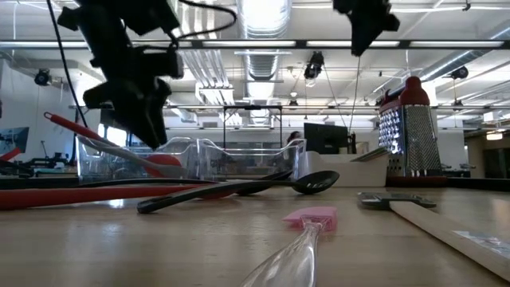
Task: Pick & Place Kitchen Items
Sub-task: Put the left black serving spoon into the left transparent bin, then put the gray spatula into the right transparent bin
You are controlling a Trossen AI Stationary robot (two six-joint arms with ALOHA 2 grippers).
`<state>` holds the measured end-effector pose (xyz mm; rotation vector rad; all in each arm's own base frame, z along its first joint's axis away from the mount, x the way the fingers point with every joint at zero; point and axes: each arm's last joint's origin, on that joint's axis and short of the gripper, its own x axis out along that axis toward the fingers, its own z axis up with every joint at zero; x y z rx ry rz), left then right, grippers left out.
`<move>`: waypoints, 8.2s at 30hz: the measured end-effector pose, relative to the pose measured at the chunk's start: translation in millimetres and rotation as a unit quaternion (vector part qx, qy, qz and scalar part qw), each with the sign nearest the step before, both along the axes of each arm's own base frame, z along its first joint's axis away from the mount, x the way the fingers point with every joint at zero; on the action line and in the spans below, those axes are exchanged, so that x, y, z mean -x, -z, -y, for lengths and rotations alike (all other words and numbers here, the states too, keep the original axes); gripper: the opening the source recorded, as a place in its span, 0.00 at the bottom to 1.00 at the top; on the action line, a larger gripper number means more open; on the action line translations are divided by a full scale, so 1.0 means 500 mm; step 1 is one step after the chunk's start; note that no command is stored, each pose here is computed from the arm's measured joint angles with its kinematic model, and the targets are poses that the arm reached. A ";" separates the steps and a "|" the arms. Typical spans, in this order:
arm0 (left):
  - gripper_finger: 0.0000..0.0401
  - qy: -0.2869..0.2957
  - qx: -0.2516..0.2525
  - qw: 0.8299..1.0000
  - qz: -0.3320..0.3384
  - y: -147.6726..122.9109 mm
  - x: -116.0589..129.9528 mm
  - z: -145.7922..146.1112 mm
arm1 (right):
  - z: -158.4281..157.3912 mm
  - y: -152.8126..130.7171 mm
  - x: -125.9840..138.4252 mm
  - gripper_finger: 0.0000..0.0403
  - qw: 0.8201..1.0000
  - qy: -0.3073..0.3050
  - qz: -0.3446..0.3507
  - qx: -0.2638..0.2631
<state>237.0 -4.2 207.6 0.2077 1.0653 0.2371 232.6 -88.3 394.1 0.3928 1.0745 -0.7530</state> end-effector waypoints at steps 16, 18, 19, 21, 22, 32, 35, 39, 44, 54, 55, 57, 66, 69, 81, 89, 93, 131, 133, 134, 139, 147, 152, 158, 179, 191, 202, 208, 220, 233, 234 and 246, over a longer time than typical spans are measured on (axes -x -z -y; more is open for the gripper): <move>0.48 -0.002 0.054 0.997 -0.056 0.094 -0.062 0.004 | -0.095 -0.045 0.038 0.14 0.996 -0.048 0.071 0.004; 0.48 -0.007 0.065 0.996 -0.057 0.095 -0.064 0.004 | -0.095 -0.041 0.037 0.14 0.997 -0.047 0.067 0.005; 0.48 -0.008 0.072 0.996 -0.057 0.094 -0.065 0.005 | -0.095 -0.039 0.037 0.14 0.997 -0.047 0.065 0.005; 0.48 -0.008 0.093 0.994 -0.054 0.092 -0.065 0.006 | -0.095 -0.035 0.036 0.14 0.997 -0.047 0.062 0.004; 0.48 -0.009 0.105 0.993 -0.054 0.091 -0.065 0.007 | -0.095 -0.033 0.036 0.14 0.997 -0.047 0.060 0.004; 0.48 -0.016 0.136 0.989 -0.053 0.074 -0.066 0.007 | -0.093 -0.004 0.031 0.14 0.998 -0.047 0.029 0.008; 0.48 -0.017 0.135 0.989 -0.051 0.066 -0.068 0.006 | -0.093 0.005 0.030 0.14 0.998 -0.053 0.018 0.009; 0.48 -0.023 0.137 0.989 -0.059 0.055 -0.067 0.006 | -0.093 0.009 0.029 0.14 0.998 -0.057 0.013 0.009; 0.48 -0.041 0.151 0.986 -0.059 0.048 -0.066 0.007 | -0.093 0.009 0.029 0.14 0.998 -0.059 0.012 0.010; 0.48 -0.063 0.173 0.981 -0.062 0.056 -0.060 0.008 | -0.093 0.009 0.029 0.14 0.998 -0.059 0.012 0.010; 0.48 -0.064 0.174 0.981 -0.063 0.057 -0.059 0.008 | -0.093 0.009 0.029 0.14 0.998 -0.059 0.012 0.010; 0.48 -0.068 0.175 0.980 -0.063 0.061 -0.057 0.008 | -0.093 0.009 0.029 0.14 0.998 -0.059 0.012 0.010; 0.48 -0.082 0.187 0.977 -0.067 0.080 -0.048 0.009 | -0.093 0.009 0.029 0.14 0.998 -0.059 0.012 0.010; 0.48 -0.084 0.192 0.975 -0.067 0.091 -0.042 0.009 | -0.093 0.009 0.029 0.14 0.998 -0.059 0.013 0.010; 0.37 -0.081 0.166 0.980 -0.075 0.126 -0.019 0.006 | -0.093 0.009 0.029 0.14 0.998 -0.059 0.013 0.010; 0.22 -0.057 0.138 0.984 -0.100 0.104 -0.025 0.004 | -0.093 0.009 0.029 0.14 0.998 -0.059 0.013 0.010; 0.22 -0.054 0.098 0.986 -0.125 0.059 -0.032 0.000 | -0.093 0.009 0.029 0.14 0.998 -0.059 0.014 0.010; 0.22 -0.226 -0.032 0.909 -0.348 -0.229 0.227 -0.284 | -0.092 0.010 0.027 0.14 0.998 -0.068 0.011 0.016; 0.22 -0.222 -0.027 0.907 -0.356 -0.212 0.227 -0.291 | -0.092 0.010 0.027 0.14 0.997 -0.068 0.010 0.018; 0.22 -0.219 -0.025 0.906 -0.361 -0.204 0.226 -0.295 | -0.091 0.010 0.027 0.14 0.997 -0.067 0.010 0.021; 0.22 -0.193 -0.015 0.904 -0.380 -0.158 0.212 -0.311 | -0.091 0.010 0.027 0.14 0.998 -0.065 0.009 0.026; 0.22 -0.180 0.001 0.896 -0.406 -0.105 0.183 -0.340 | -0.091 0.010 0.027 0.14 0.998 -0.065 0.008 0.026; 0.22 -0.179 -0.005 0.886 -0.427 -0.084 0.171 -0.355 | -0.091 0.012 0.027 0.14 0.997 -0.066 0.006 0.026; 0.45 -0.188 -0.022 0.876 -0.445 -0.076 0.167 -0.362 | -0.090 0.019 0.026 0.14 0.996 -0.080 -0.006 0.029; 0.59 -0.279 -0.014 0.943 -0.183 -0.240 0.167 -0.319 | -0.089 0.034 0.015 0.14 0.996 -0.084 0.003 0.031; 0.59 -0.156 0.018 0.986 0.049 -0.299 0.081 -0.170 | -0.146 0.031 -0.009 0.11 0.985 -0.164 0.055 -0.011; 0.59 0.016 0.075 0.992 0.104 -0.275 0.001 0.032 | -0.283 0.042 -0.025 0.09 0.951 -0.287 0.109 -0.021; 0.59 0.059 0.090 0.991 0.085 -0.227 -0.008 0.104 | -0.352 0.062 -0.019 0.09 0.924 -0.361 0.121 -0.021; 0.59 0.010 0.125 0.987 0.104 -0.093 -0.010 0.125 | -0.433 0.179 -0.042 0.09 0.823 -0.534 0.180 0.067; 0.59 0.000 0.148 0.982 0.116 -0.034 -0.004 0.124 | -0.444 0.286 -0.062 0.30 0.811 -0.554 0.177 0.067; 0.59 0.001 0.148 0.982 0.118 -0.037 -0.005 0.125 | -0.447 0.291 -0.068 0.33 0.805 -0.564 0.170 0.075; 0.59 0.029 0.141 0.978 0.149 -0.087 -0.004 0.124 | -0.498 0.425 -0.153 0.47 0.728 -0.675 -0.068 0.095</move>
